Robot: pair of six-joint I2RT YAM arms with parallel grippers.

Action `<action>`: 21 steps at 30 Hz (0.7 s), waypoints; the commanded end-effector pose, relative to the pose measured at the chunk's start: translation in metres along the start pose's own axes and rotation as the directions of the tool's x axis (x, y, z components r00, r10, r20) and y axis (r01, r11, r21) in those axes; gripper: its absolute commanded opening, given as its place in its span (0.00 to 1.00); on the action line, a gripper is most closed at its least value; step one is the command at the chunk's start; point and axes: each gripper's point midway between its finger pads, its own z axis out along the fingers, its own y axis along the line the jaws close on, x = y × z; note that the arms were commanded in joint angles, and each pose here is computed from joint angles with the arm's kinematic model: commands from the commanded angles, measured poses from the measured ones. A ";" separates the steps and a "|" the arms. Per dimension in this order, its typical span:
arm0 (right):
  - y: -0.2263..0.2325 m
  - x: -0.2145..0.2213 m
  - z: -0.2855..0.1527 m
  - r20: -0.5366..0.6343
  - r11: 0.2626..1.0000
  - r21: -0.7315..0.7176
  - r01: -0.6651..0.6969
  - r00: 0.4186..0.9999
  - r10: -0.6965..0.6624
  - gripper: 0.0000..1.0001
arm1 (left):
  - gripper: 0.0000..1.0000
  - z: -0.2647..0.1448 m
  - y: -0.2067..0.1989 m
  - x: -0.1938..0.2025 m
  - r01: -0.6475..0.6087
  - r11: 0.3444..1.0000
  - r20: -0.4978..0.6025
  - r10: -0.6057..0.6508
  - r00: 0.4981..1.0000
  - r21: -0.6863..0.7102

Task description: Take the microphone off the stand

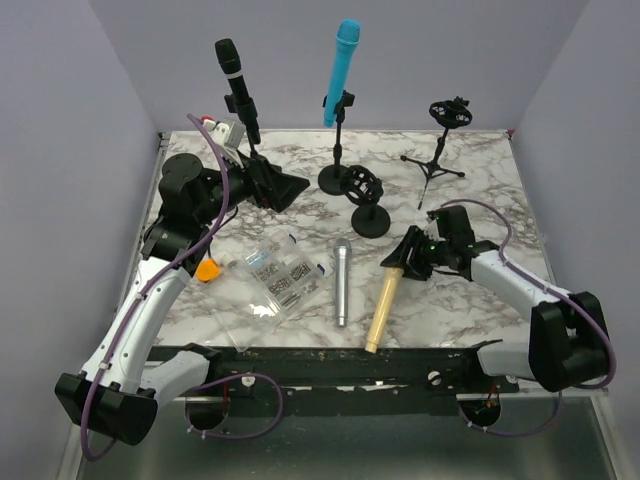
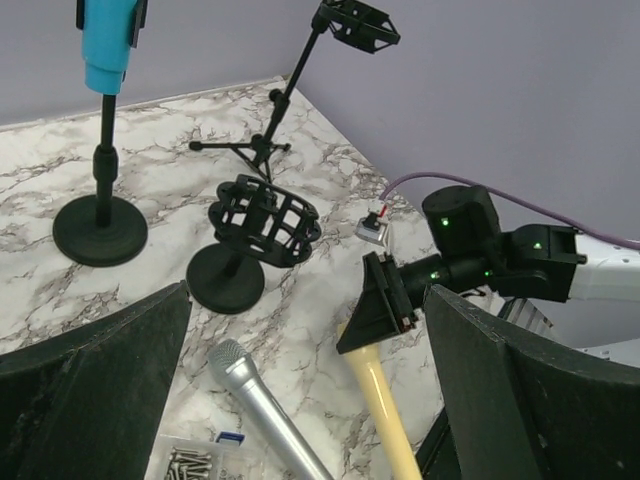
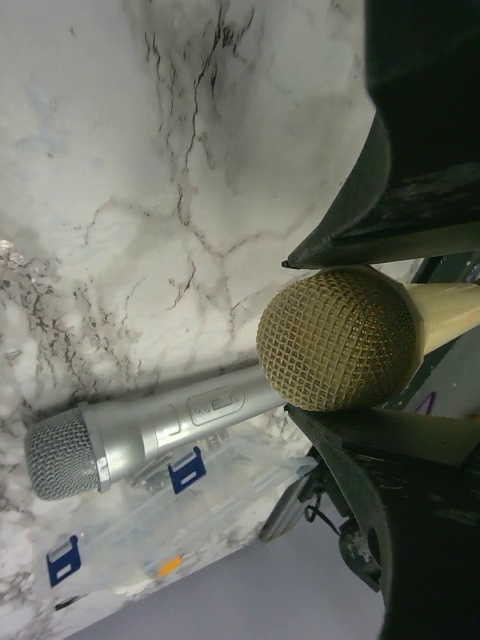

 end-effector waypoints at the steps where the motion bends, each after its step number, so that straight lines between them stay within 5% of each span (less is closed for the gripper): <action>1: 0.034 -0.004 0.018 -0.026 0.989 -0.148 0.022 0.999 -0.026 0.01 | 0.98 0.001 -0.002 0.002 0.007 1.000 -0.007 -0.007 1.000 0.023; 14: 0.008 -0.024 0.069 -0.025 0.996 -0.032 0.078 0.997 -0.079 0.01 | 0.98 0.003 0.002 0.003 0.006 1.000 -0.011 -0.006 1.000 0.010; 21: 0.018 -0.034 0.098 -0.024 0.994 -0.093 0.065 0.997 -0.068 0.16 | 0.98 0.002 0.001 0.002 0.001 1.000 -0.009 -0.001 1.000 0.010</action>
